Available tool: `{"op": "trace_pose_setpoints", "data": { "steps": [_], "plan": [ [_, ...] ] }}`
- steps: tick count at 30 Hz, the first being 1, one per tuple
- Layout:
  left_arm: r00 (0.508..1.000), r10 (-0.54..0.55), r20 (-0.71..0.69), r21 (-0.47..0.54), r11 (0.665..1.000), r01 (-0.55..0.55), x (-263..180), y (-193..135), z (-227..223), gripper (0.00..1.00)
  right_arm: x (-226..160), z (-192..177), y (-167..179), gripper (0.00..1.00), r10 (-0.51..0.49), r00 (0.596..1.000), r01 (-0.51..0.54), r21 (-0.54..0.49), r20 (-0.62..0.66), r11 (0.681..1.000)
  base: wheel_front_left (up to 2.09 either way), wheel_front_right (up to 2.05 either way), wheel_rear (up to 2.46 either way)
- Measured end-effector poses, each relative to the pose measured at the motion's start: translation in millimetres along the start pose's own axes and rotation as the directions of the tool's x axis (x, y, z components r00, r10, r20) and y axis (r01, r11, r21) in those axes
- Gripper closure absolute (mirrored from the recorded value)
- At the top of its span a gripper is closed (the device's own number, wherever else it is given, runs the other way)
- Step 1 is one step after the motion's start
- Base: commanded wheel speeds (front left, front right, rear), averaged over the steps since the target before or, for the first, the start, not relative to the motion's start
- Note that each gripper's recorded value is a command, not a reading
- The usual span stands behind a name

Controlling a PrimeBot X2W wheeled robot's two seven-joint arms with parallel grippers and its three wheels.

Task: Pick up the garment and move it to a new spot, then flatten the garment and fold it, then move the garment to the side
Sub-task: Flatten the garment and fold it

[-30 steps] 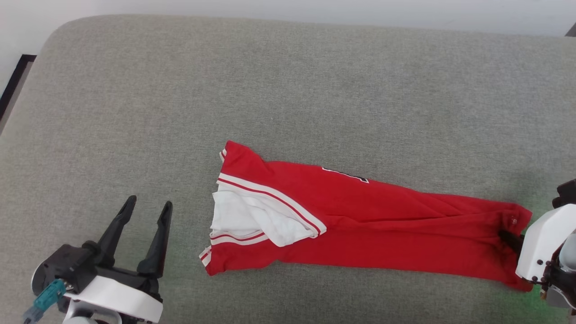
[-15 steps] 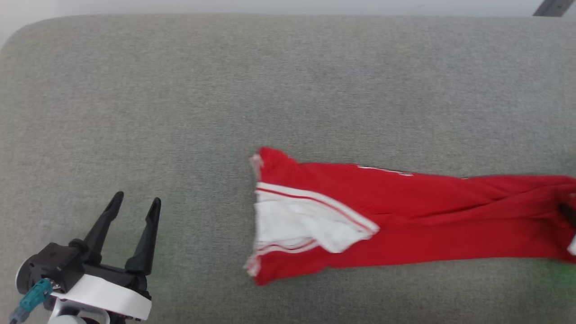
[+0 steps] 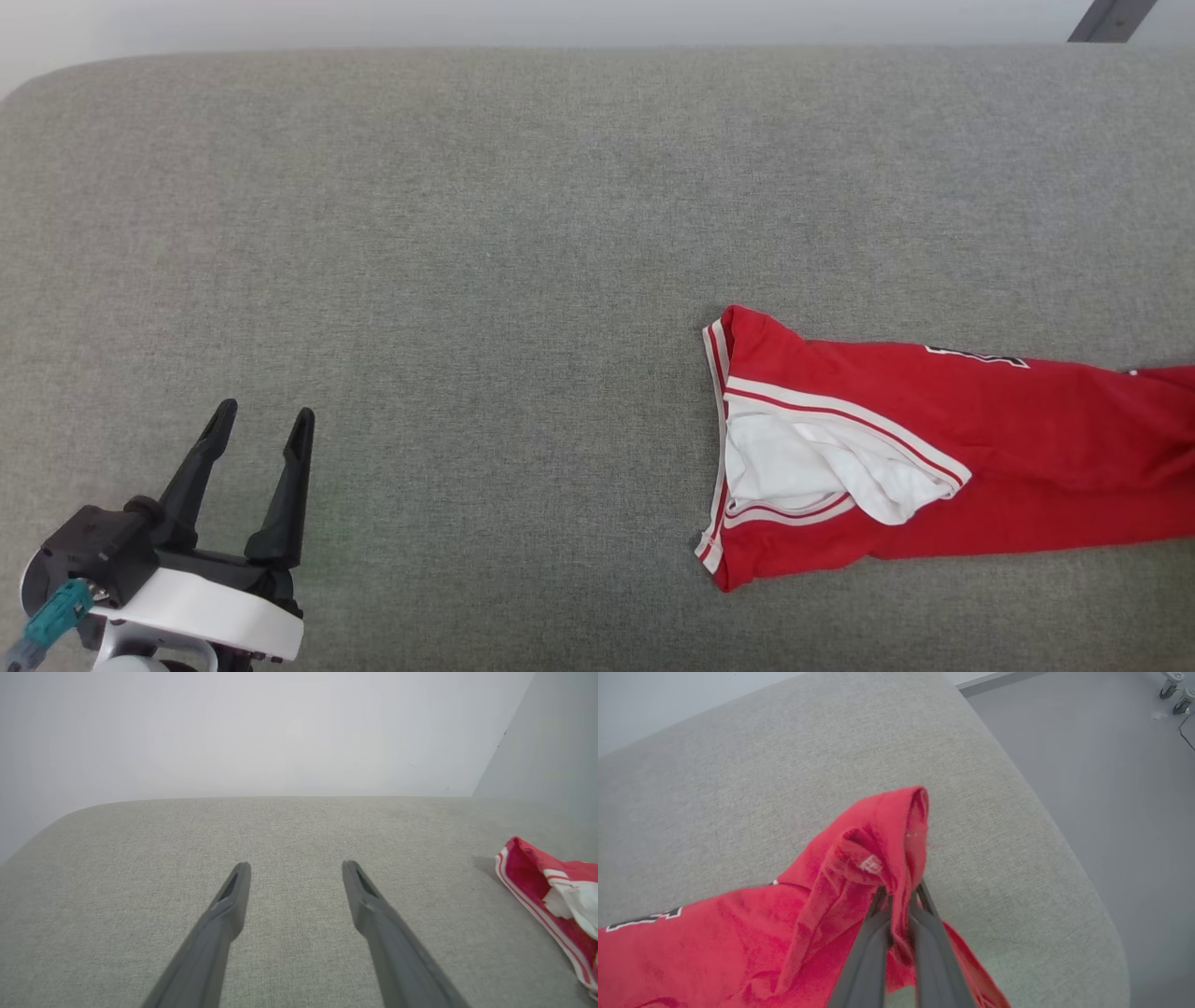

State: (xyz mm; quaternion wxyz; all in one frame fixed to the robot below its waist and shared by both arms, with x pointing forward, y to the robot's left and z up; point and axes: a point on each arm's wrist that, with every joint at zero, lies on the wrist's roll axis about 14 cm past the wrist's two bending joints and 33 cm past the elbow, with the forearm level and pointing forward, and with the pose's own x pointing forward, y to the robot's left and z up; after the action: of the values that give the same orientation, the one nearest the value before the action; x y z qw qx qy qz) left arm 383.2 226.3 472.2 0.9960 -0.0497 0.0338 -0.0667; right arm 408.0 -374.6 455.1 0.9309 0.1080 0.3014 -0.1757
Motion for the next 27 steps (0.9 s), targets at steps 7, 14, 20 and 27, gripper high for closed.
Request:
{"op": "trace_pose_setpoints", "data": {
  "steps": [7, 14, 20, 27],
  "plan": [
    [1.000, 0.021, -0.006, -0.024, 0.999, -0.022, -7.2, 3.7, -2.2, 0.00, -15.5, -21.0, 83.5, 1.00, 0.235, 0.970, -0.240, -0.088, -0.070, 0.967, 0.00, 0.00, 0.00],
    [0.999, 0.030, -0.014, -0.038, 0.999, -0.031, -12.4, 3.1, -5.2, 0.00, -50.1, -55.4, 189.6, 1.00, 0.481, 0.850, -0.521, -0.208, -0.214, 0.828, 0.00, 0.00, 0.00],
    [0.999, 0.040, -0.013, -0.041, 0.998, -0.040, -15.9, 5.1, -4.1, 0.00, -74.8, -80.6, 257.6, 1.00, 0.605, 0.732, -0.680, -0.277, -0.315, 0.679, 0.00, 0.00, 0.00],
    [0.996, 0.094, -0.011, -0.057, 0.994, -0.094, -30.3, 15.9, -3.1, 0.00, -82.2, -105.5, 296.8, 1.00, 0.643, 0.654, -0.757, -0.334, -0.398, 0.562, 0.00, 0.00, 0.00]
  ]
}}
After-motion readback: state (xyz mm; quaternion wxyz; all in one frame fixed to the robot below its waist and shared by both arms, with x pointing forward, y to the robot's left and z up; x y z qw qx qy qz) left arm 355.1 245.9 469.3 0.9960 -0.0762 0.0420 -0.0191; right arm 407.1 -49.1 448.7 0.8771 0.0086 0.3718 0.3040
